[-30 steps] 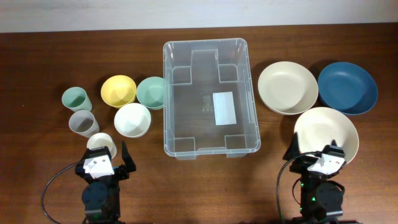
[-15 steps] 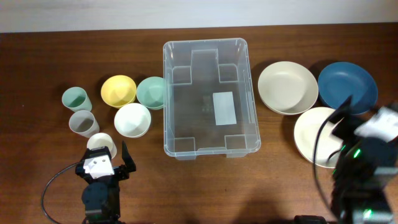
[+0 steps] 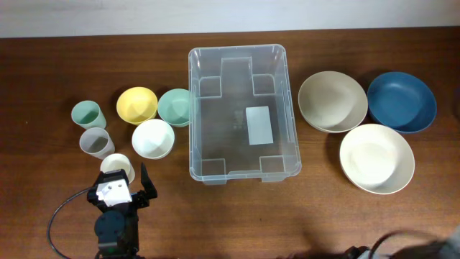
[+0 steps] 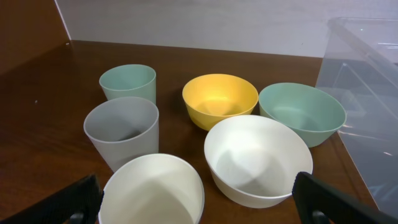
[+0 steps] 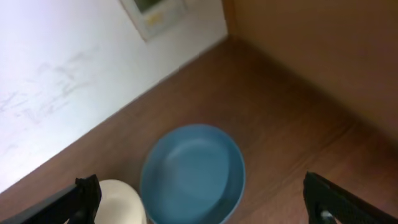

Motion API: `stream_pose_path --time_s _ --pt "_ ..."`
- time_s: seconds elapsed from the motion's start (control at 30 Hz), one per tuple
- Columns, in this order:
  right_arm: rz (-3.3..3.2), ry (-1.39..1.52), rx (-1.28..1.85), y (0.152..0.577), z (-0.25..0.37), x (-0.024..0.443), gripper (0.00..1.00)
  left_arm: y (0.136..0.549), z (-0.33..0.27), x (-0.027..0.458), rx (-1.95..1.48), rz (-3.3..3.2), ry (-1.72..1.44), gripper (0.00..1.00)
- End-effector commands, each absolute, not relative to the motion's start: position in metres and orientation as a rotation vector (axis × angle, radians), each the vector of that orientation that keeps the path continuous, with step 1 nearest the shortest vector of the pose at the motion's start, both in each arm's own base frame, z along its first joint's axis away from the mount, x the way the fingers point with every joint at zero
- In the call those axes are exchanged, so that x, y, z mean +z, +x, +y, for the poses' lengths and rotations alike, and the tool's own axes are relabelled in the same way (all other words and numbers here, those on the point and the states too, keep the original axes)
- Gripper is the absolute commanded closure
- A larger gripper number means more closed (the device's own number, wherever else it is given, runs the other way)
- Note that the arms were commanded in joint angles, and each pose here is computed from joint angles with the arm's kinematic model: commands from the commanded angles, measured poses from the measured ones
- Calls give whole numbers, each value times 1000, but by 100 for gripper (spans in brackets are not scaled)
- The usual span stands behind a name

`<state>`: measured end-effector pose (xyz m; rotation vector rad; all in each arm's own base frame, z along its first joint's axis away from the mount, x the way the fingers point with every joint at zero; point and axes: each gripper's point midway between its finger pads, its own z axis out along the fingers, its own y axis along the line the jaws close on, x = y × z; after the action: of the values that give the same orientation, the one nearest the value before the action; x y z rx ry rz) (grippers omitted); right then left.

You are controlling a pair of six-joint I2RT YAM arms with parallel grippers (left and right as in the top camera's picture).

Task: Pack container
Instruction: 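Reach the right gripper to the dark blue bowl rim and grasp it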

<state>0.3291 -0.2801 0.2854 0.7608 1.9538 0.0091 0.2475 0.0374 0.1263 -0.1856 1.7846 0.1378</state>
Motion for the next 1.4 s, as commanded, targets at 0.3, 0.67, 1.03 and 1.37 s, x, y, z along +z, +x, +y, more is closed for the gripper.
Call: stream_pose_path --time_s 0.3,0.67,1.03,1.37 --pt "2064 697 109 355 -314 213 1 248 35 125 139 1786 -157 0" --pt "2306 605 27 396 -295 121 0 248 35 125 139 1786 -157 0" --pt "2319 819 -288 409 -305 98 0 248 35 125 139 1786 -157 0" --pt "2346 848 -223 404 -301 87 1 248 35 125 139 1786 -157 0"
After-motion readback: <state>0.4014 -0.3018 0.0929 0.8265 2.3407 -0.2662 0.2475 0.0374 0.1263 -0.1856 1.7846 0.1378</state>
